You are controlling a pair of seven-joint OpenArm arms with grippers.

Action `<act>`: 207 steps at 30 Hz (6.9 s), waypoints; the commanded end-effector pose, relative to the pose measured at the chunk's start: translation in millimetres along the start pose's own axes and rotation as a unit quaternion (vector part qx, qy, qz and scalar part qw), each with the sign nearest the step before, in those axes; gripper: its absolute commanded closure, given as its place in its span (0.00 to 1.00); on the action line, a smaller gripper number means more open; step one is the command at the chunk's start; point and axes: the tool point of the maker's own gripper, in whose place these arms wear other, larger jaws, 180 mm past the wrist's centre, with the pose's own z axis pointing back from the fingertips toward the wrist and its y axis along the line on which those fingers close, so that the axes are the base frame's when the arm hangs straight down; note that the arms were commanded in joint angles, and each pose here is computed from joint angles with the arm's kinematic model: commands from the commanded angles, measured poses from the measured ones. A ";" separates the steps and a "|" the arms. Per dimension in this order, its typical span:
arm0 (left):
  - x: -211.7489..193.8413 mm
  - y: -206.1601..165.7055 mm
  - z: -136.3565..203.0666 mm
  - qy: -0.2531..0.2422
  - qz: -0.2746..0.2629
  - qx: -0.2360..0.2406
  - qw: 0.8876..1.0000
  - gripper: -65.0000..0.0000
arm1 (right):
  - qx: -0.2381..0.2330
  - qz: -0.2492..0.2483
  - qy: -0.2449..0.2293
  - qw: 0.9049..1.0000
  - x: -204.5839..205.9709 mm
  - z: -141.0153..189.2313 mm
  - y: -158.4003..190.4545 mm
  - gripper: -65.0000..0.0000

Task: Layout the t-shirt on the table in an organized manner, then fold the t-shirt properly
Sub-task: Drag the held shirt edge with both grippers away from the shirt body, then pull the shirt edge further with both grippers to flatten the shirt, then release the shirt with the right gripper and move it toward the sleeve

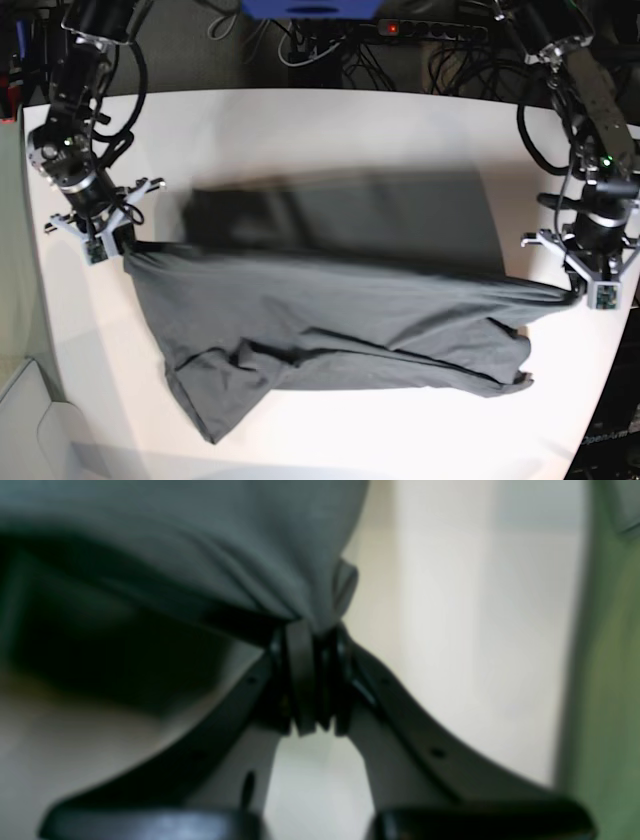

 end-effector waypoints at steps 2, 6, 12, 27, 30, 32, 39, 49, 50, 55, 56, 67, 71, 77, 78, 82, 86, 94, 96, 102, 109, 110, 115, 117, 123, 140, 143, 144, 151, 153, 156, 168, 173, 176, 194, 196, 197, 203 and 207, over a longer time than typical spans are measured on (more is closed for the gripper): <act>17.5 5.7 7.4 -0.031 -0.007 0.010 0.999 0.99 | -0.018 0.029 -0.048 0.998 34.0 17.2 -7.3 1.00; 7.1 5.5 14.0 -0.019 -0.020 0.011 1.000 0.99 | -0.041 0.092 -0.035 0.994 49.6 47.9 -14.4 1.00; -8.8 11.5 18.1 0.003 -0.044 0.010 0.999 0.99 | -0.057 0.149 0.025 0.987 38.8 55.1 -40.0 1.00; -1.3 8.7 10.3 -0.006 -0.033 0.007 0.999 0.99 | 0.038 0.086 0.175 0.980 -31.4 -79.6 5.3 0.70; -5.8 9.3 10.4 -0.001 -0.037 0.006 0.999 0.99 | 0.035 0.090 0.172 0.980 -28.3 -78.3 3.9 0.50; -6.4 9.2 10.6 0.000 -0.037 0.006 0.999 0.99 | 0.026 0.096 0.163 0.982 -20.4 -74.0 0.3 0.40; -13.7 6.8 7.2 0.010 -0.030 0.002 0.999 0.99 | -0.030 0.150 0.093 0.984 22.3 -23.7 -6.8 0.33; -16.9 6.9 3.9 0.015 -0.027 0.000 1.000 0.99 | -0.025 0.098 0.111 0.989 -12.2 9.2 24.7 0.33; -16.5 6.9 4.1 0.014 -0.027 0.001 1.000 0.99 | -0.025 0.087 0.118 0.989 -18.4 7.6 24.5 0.33; -17.6 6.8 4.0 0.015 -0.027 0.000 1.000 0.99 | -0.013 0.045 0.137 0.989 -39.0 -0.6 25.9 0.33; -18.2 6.6 4.2 0.016 -0.028 0.000 0.999 0.99 | -0.012 0.039 0.142 0.989 -44.0 -1.3 25.8 0.33; -19.0 6.0 4.7 0.017 -0.027 0.000 0.999 0.99 | 0.016 0.003 0.154 0.988 -61.4 -8.7 47.4 0.36; -18.5 6.1 4.9 0.016 -0.028 0.000 0.999 0.99 | 0.022 -0.004 0.152 0.988 -60.1 -10.7 54.2 0.51; -19.0 6.0 4.7 0.017 -0.027 0.000 0.999 0.99 | 0.026 -0.011 0.150 0.988 -58.0 -16.3 57.4 0.87; -19.0 6.0 4.7 0.017 -0.027 0.000 0.999 0.99 | 0.027 -0.012 0.152 0.988 -58.7 -19.1 56.2 0.92; -18.3 6.6 5.8 0.016 -0.028 0.001 0.999 0.99 | 0.017 -0.005 0.150 0.989 -55.9 -18.0 45.8 0.99; -28.8 7.2 9.4 0.028 -0.030 0.001 0.999 0.99 | -0.008 0.018 0.130 0.991 -39.0 -4.6 30.7 0.99; -48.6 2.4 23.8 0.051 -0.045 -0.006 0.998 0.99 | -0.042 0.067 0.105 0.991 -20.1 43.9 26.0 1.00; -53.1 1.6 26.1 0.057 -0.047 -0.007 0.997 0.99 | -0.038 0.071 0.116 0.990 -28.5 53.7 31.0 1.00; -73.6 -0.5 35.0 0.084 -0.058 -0.013 0.995 0.99 | -0.016 0.071 0.175 0.982 -74.1 82.0 47.5 1.00; -106.7 -10.0 49.4 0.127 -0.068 -0.033 0.989 0.99 | 0.007 0.070 0.224 0.972 -109.5 110.4 63.8 1.00; -109.3 -11.4 50.9 0.130 -0.075 -0.039 0.988 0.99 | 0.010 0.070 0.230 0.971 -113.4 114.2 65.8 1.00; -126.9 -27.4 57.3 0.153 -0.130 -0.096 0.975 0.99 | 0.019 0.071 0.256 0.964 -129.6 133.2 72.2 1.00; -138.1 -32.9 61.1 0.168 -0.147 -0.112 0.968 0.99 | 0.013 0.073 0.272 0.959 -139.0 143.4 65.9 1.00; -154.3 -31.7 66.5 0.195 -0.187 -0.118 0.956 1.00 | -0.026 0.073 0.301 0.951 -152.0 167.6 38.7 1.00; -160.5 -29.3 70.3 0.211 -0.241 -0.126 0.939 1.00 | 0.123 0.079 0.315 0.938 -178.7 200.9 129.3 1.00; -165.2 -33.5 70.7 0.217 -0.236 -0.129 0.938 1.00 | 0.129 0.067 0.312 0.939 -181.0 189.6 137.8 1.00; -166.6 -33.1 70.6 0.219 -0.236 -0.130 0.938 1.00 | 0.125 0.062 0.318 0.938 -182.7 185.6 137.9 1.00; -196.2 -26.0 74.8 0.260 -0.234 -0.138 0.927 0.99 | 0.085 0.087 0.363 0.924 -193.6 178.2 109.3 1.00; -207.7 -23.2 75.3 0.275 -0.237 -0.143 0.921 0.99 | 0.078 0.100 0.372 0.920 -195.5 179.1 104.3 0.97; -228.8 -20.0 82.1 0.304 -0.232 -0.149 0.912 1.00 | 0.066 0.114 0.367 0.921 -189.6 170.5 96.1 0.87; -259.5 1.9 110.9 0.352 -0.222 -0.135 0.899 0.99 | 0.013 0.117 0.312 0.943 -149.5 134.6 66.1 0.71; -258.1 13.2 111.7 0.354 -0.216 -0.119 0.902 0.99 | -0.007 0.115 0.276 0.954 -124.5 111.8 55.6 0.71; -257.6 14.5 111.9 0.354 -0.214 -0.117 0.903 0.99 | -0.015 0.106 0.255 0.961 -109.7 98.9 54.8 0.70; -228.0 2.7 119.0 0.313 -0.204 -0.102 0.922 0.56 | -0.022 0.104 0.228 0.968 -54.8 44.8 54.5 0.71; -219.0 9.4 118.9 0.303 -0.194 -0.083 0.929 0.56 | -0.020 0.103 0.227 0.968 -54.3 41.3 54.0 0.71; -213.4 12.6 118.5 0.297 -0.189 -0.073 0.933 0.56 | -0.021 0.103 0.225 0.969 -52.4 40.0 53.2 0.71; -160.3 27.5 85.5 0.224 -0.158 -0.017 0.961 0.56 | -0.039 0.103 0.190 0.976 -20.8 25.1 40.4 0.77; -132.1 24.4 65.9 0.184 -0.137 -0.004 0.973 0.56 | -0.054 0.102 0.159 0.981 7.2 13.9 30.0 0.78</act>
